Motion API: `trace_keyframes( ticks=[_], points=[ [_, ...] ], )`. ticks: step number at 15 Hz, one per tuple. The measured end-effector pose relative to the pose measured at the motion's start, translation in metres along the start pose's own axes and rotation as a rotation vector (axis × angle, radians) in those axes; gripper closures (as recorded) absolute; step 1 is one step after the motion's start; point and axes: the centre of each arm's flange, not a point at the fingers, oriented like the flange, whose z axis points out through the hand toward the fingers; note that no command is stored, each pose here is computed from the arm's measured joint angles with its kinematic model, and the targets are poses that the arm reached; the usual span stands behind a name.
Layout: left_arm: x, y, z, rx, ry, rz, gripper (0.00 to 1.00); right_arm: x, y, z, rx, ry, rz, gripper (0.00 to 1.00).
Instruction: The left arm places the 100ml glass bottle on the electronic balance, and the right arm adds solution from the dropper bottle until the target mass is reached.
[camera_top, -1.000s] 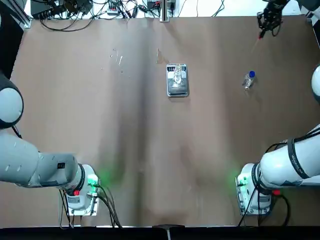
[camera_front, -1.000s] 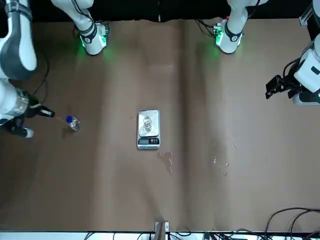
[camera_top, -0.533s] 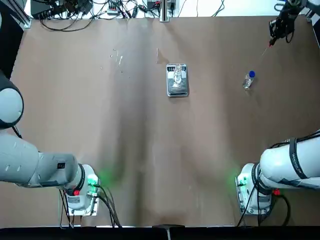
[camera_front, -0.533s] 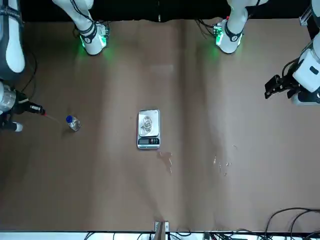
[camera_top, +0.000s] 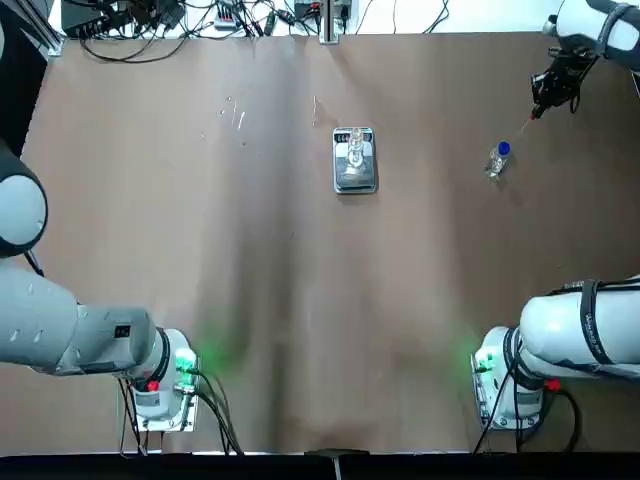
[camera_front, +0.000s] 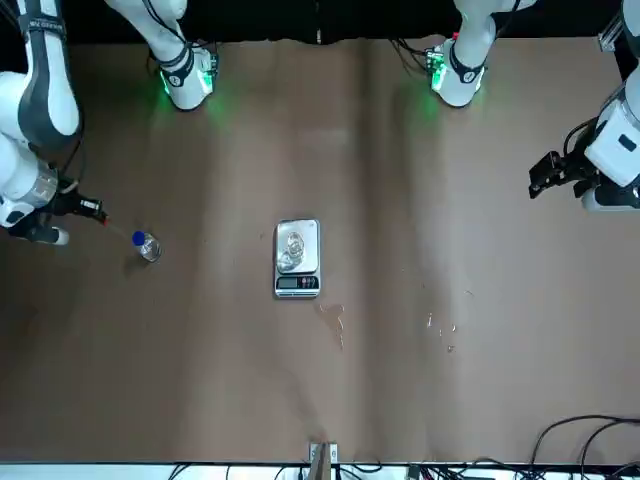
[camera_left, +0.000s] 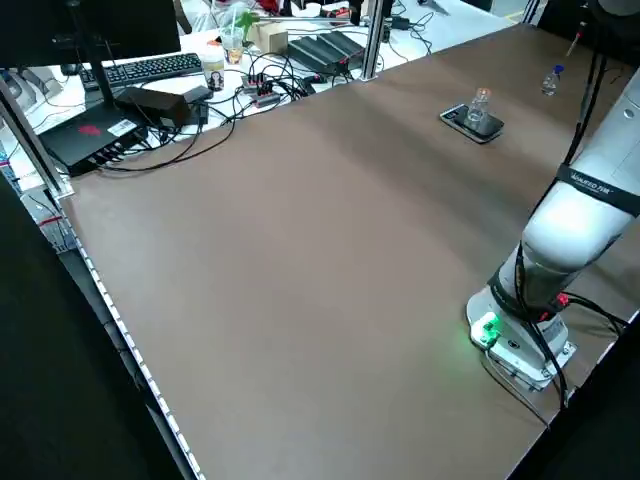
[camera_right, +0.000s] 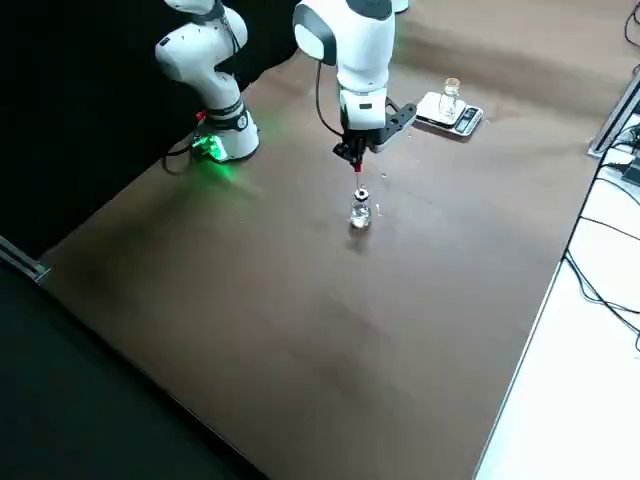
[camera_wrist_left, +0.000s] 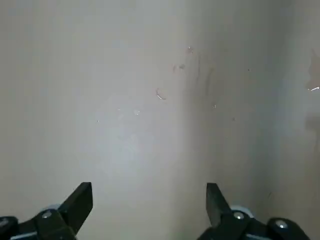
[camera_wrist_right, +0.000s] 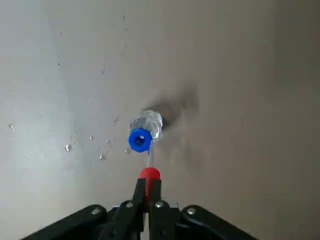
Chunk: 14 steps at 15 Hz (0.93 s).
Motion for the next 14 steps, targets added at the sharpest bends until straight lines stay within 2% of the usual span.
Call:
trace_keyframes(
  ticks=[14],
  points=[
    [0.002,0.014,0.008,-0.001,-0.013,0.016,0.0,-0.008,-0.023,0.011,-0.006,0.014,-0.044,0.95]
  ],
)
